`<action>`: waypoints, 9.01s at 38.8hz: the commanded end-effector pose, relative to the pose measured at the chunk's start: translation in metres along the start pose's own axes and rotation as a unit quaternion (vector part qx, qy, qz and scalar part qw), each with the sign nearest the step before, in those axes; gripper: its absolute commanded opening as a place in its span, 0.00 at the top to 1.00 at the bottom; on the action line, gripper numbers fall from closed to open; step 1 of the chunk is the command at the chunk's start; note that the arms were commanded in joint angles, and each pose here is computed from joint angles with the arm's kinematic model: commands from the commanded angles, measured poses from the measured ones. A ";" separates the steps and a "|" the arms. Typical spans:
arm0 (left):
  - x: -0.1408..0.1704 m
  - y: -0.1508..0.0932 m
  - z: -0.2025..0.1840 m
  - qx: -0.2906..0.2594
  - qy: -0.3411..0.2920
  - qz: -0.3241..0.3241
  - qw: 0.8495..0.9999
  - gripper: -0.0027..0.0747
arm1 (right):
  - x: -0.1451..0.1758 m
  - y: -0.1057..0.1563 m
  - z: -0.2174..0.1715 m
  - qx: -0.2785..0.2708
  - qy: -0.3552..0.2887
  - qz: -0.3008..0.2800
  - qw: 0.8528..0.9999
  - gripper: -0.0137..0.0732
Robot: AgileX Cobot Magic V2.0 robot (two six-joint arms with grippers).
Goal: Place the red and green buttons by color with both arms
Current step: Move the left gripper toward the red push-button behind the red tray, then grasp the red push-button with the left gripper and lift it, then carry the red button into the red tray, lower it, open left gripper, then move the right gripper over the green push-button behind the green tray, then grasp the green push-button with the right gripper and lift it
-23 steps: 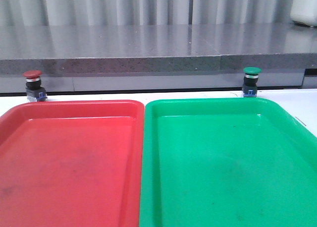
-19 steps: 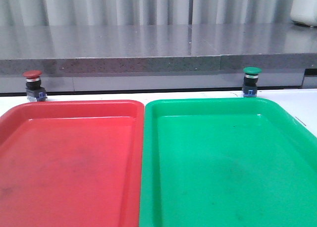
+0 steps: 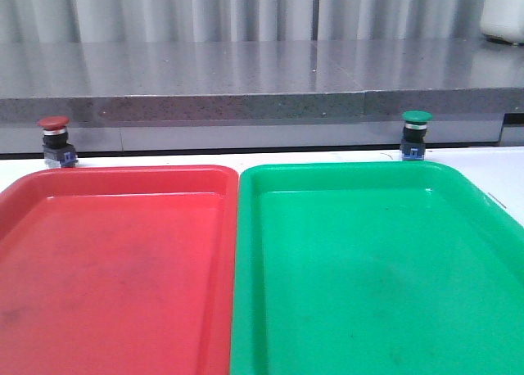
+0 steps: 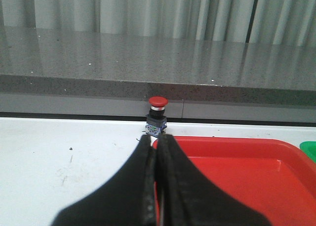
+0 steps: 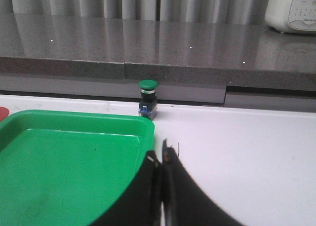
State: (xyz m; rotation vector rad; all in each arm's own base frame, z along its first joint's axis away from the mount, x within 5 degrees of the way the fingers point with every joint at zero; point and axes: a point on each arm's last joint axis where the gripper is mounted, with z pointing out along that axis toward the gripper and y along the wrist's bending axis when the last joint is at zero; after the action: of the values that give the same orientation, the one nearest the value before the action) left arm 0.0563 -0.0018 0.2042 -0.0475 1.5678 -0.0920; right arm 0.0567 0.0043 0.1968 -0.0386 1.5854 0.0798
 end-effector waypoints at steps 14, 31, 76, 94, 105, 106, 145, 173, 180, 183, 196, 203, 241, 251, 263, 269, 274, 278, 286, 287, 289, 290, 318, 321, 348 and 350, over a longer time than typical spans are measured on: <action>-0.090 -0.008 -0.022 0.011 -0.136 0.000 0.991 0.99 | -0.088 0.002 -0.023 0.001 -0.108 -0.010 0.994 0.92; -0.146 -0.015 0.034 0.002 0.093 0.001 0.996 0.99 | -0.133 0.002 0.043 0.007 0.093 -0.021 0.995 0.92; -0.085 -0.006 0.333 -0.021 0.331 0.021 0.943 0.25 | -0.112 0.002 0.077 0.008 0.183 -0.020 0.983 0.23; -0.015 0.000 0.418 -0.022 0.330 0.019 0.944 0.46 | -0.112 0.002 0.077 0.008 0.183 -0.020 0.983 0.23; -0.025 -0.001 0.415 -0.022 0.324 0.016 0.946 0.65 | -0.112 0.002 0.077 0.008 0.183 -0.020 0.983 0.23; -0.028 -0.001 0.413 -0.023 0.327 0.015 0.945 0.65 | -0.112 0.002 0.077 0.008 0.183 -0.020 0.983 0.23; -0.076 -0.091 0.181 0.138 0.324 0.054 0.934 0.65 | -0.112 0.002 0.077 0.008 0.183 -0.020 0.983 0.23; 0.012 -0.106 0.224 0.142 0.356 0.071 0.921 0.65 | -0.112 0.002 0.077 0.008 0.183 -0.020 0.983 0.23; 0.025 -0.107 0.228 0.140 0.372 0.075 0.915 0.63 | -0.112 0.002 0.077 0.008 0.183 -0.020 0.983 0.23; 0.025 -0.108 0.227 0.142 0.372 0.076 0.914 0.52 | -0.112 0.002 0.077 0.008 0.183 -0.020 0.983 0.23; 0.007 -0.106 0.219 0.142 0.368 0.068 0.917 0.29 | -0.112 0.002 0.077 0.008 0.183 -0.020 0.983 0.23; -0.031 -0.101 0.195 0.147 0.357 0.065 0.920 0.30 | -0.112 0.002 0.077 0.008 0.183 -0.020 0.983 0.23; -0.139 -0.048 0.029 0.178 0.210 0.039 0.960 0.30 | -0.112 0.002 0.077 0.008 0.183 -0.020 0.983 0.23; -0.139 -0.048 0.029 0.178 0.209 0.039 0.961 0.30 | -0.112 0.002 0.077 0.008 0.183 -0.019 0.983 0.23; -0.140 -0.048 0.029 0.179 0.207 0.038 0.961 0.30 | -0.113 0.003 0.091 0.003 0.193 0.004 0.981 0.23; -0.140 -0.048 0.029 0.179 0.207 0.038 0.961 0.30 | -0.117 0.003 0.120 0.004 0.224 0.004 0.975 0.23; -0.140 -0.048 0.029 0.179 0.207 0.038 0.961 0.30 | -0.119 0.004 0.150 0.004 0.248 0.004 0.969 0.15; -0.140 -0.048 0.029 0.179 0.207 0.038 0.961 0.30 | -0.118 0.003 0.177 0.005 0.269 0.004 0.963 0.15; -0.140 -0.048 0.029 0.179 0.207 0.038 0.961 0.30 | -0.119 0.003 0.234 0.005 0.287 0.004 0.958 0.15; -0.140 -0.048 0.029 0.179 0.207 0.038 0.961 0.30 | -0.118 0.003 0.240 0.005 0.289 0.004 0.957 0.15; -0.140 -0.048 0.029 0.179 0.207 0.038 0.961 0.30 | -0.115 0.003 0.256 0.005 0.295 0.005 0.955 0.15; -0.140 -0.048 0.029 0.179 0.207 0.038 0.961 0.30 | -0.116 0.003 0.262 0.005 0.294 0.005 0.956 0.15; -0.140 -0.048 0.029 0.179 0.207 0.038 0.961 0.30 | -0.055 0.005 0.424 0.003 0.328 0.052 0.943 0.15; -0.140 -0.048 0.029 0.179 0.206 0.038 0.961 0.30 | -0.046 0.004 0.432 0.004 0.332 0.052 0.942 0.16; -0.140 -0.048 0.029 0.179 0.206 0.038 0.961 0.30 | -0.098 0.007 0.413 -0.003 0.310 0.051 0.949 0.51; -0.140 -0.048 0.029 0.179 0.206 0.038 0.961 0.30 | -0.109 0.008 0.406 -0.005 0.308 0.050 0.950 0.51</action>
State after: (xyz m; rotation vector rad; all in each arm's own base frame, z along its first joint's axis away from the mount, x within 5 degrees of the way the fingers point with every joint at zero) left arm 0.0821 -0.0366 0.3337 0.3608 2.0340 -0.3062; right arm 0.4745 0.0406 0.2352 0.0245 2.3788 0.1592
